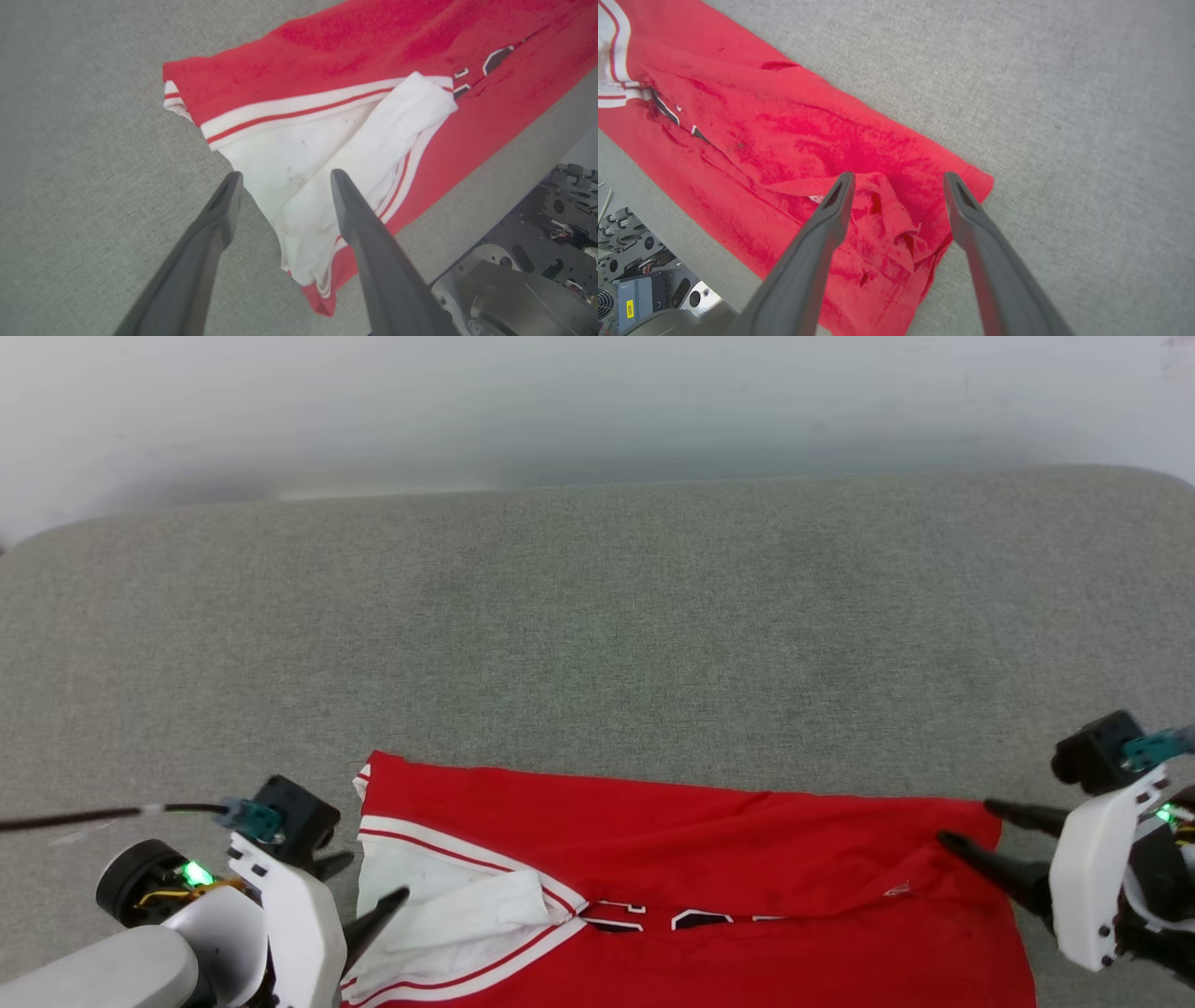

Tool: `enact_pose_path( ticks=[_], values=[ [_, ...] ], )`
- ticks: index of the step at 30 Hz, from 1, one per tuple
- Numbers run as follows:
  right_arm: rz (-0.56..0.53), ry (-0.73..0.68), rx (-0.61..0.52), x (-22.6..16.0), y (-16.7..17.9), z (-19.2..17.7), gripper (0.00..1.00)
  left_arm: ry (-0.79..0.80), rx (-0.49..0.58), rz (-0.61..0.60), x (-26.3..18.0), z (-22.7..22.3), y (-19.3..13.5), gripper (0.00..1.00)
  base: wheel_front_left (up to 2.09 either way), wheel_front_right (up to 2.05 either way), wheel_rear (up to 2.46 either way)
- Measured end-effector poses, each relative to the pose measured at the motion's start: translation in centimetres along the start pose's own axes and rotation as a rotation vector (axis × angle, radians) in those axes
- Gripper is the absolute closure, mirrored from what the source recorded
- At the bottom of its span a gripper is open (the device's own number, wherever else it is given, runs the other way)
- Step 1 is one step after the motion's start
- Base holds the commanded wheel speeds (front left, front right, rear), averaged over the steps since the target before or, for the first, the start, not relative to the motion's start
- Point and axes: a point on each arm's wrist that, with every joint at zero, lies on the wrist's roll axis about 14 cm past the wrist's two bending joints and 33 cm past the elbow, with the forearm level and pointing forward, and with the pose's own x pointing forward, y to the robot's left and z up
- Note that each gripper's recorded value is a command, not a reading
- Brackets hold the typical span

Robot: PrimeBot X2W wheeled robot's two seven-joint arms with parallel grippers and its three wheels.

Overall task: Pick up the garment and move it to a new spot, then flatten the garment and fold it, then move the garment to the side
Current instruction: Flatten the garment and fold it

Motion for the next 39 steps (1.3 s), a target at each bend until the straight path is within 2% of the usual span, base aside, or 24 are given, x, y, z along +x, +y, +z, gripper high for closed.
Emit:
enact_pose_path(
  ticks=[4,8,12,17,19,21,23,29,37,39],
  values=[
    [-0.011,-0.136,0.016,-1.4,-0.6,3.2,0.00,-0.182,-0.005,0.065,-0.7,2.8,0.7,0.00,0.00,0.00,0.00],
    [-0.069,-0.269,0.015,-3.1,-2.6,6.2,0.00,-0.374,-0.003,0.205,-1.8,5.6,3.0,0.00,0.00,0.00,0.00],
    [-0.156,-0.333,0.066,-3.8,-5.4,6.4,0.00,-0.555,-0.020,0.343,-3.0,7.7,4.9,0.00,0.00,0.00,0.00],
    [-0.203,-0.286,0.195,-2.6,-6.6,3.0,0.00,-0.638,-0.052,0.493,-3.6,8.0,6.4,0.00,0.00,0.00,0.00],
    [-0.211,-0.249,0.249,-2.1,-6.7,1.3,0.00,-0.710,-0.056,0.556,-4.5,9.4,6.9,0.00,0.00,0.00,0.00],
    [-0.209,-0.203,0.291,-1.4,-6.4,-0.4,0.00,-0.792,-0.058,0.591,-5.3,10.7,6.5,0.00,0.00,0.00,0.00],
    [-0.209,-0.161,0.321,-1.0,-6.1,-2.0,0.00,-0.818,-0.064,0.626,-5.6,10.3,6.1,0.00,0.00,0.00,0.00],
    [-0.119,-0.105,0.485,1.0,-2.5,-4.4,0.00,-0.868,-0.074,0.764,-7.0,8.6,6.0,0.00,0.00,0.00,0.00],
    [-0.006,-0.022,0.588,2.4,1.7,-6.1,0.00,-0.894,-0.109,0.933,-9.2,6.2,6.0,0.00,0.00,0.00,0.00],
    [0.009,-0.011,0.590,2.7,2.3,-6.3,0.00,-0.893,-0.125,0.937,-9.2,5.7,5.7,0.00,0.00,0.00,0.00]
  ],
)
